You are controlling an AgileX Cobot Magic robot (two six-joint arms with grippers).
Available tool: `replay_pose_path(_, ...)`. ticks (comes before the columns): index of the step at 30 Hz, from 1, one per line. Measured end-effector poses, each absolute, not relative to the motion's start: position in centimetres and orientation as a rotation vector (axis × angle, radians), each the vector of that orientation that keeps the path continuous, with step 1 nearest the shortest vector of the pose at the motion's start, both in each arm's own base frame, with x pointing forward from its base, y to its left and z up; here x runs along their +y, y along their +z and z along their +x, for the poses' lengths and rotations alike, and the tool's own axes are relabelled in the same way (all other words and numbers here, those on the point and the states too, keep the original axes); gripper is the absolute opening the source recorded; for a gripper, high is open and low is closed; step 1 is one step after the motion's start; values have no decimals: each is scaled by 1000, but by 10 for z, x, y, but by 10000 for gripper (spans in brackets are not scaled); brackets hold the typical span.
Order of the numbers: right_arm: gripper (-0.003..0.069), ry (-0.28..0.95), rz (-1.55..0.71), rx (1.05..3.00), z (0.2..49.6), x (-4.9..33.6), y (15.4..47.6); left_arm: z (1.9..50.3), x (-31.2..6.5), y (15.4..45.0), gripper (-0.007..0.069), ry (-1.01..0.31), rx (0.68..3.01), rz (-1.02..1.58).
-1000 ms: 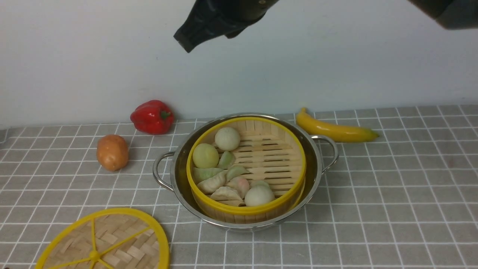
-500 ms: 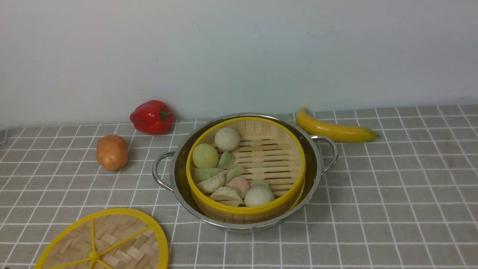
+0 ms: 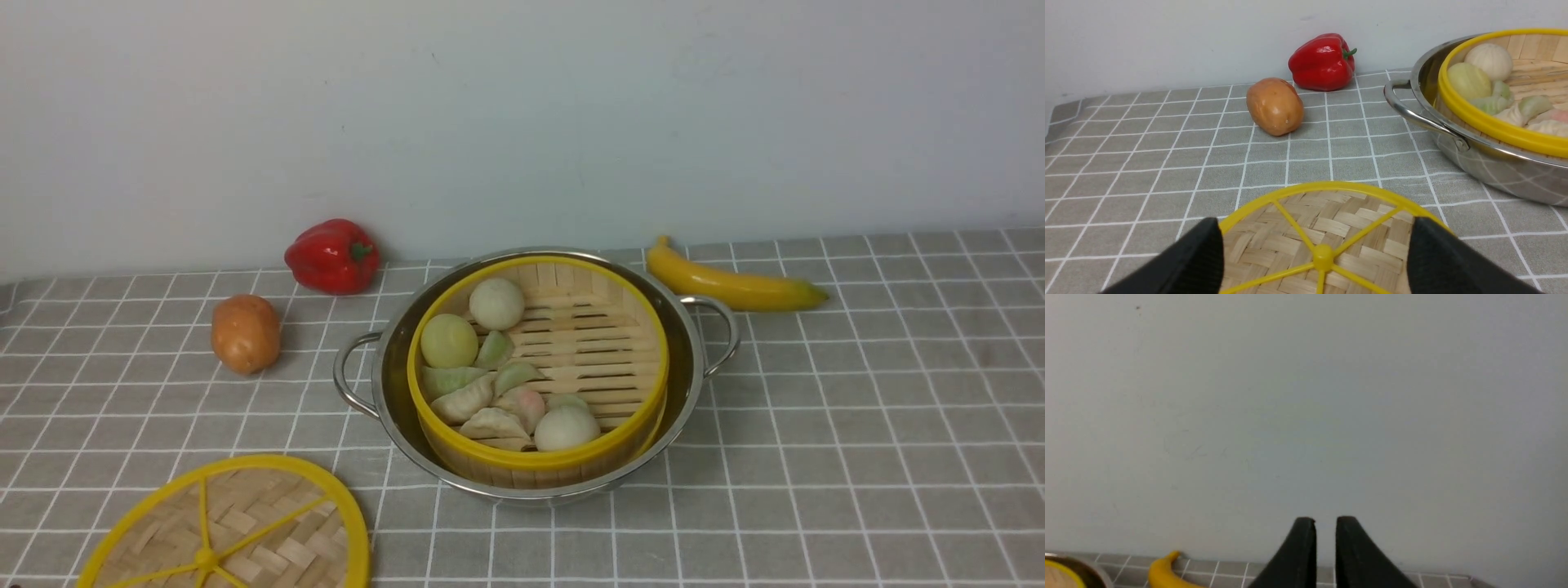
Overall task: Place the steamer in the pot on the grey tablecloth, and put the lid on the steamer.
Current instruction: 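Grasp the bamboo steamer lid lying on the table by its centre knob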
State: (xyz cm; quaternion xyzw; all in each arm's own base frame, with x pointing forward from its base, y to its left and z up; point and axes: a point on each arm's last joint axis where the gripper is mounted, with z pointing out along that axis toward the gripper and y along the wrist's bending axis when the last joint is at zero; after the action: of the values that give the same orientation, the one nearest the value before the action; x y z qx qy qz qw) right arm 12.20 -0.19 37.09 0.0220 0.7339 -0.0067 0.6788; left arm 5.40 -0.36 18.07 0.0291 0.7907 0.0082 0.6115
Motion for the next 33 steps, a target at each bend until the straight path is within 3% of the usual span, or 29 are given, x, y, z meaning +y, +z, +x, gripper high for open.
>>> replay_pose_path(5,122,44,76,1700,107,-1,296,54,-4,181,557,19,1824,67)
replay_pose_path(10,141,30,18,1660,83,1,250,54,-4,181,557,19,1824,67)
replay_pose_path(16,153,26,2,1562,64,0,228,54,-4,181,557,19,1824,67)
replay_pose_path(25,176,38,31,1571,57,-1,204,54,-4,181,557,19,1824,67)
replay_pose_path(33,195,75,99,1714,56,-3,190,54,-4,181,557,19,1825,67)
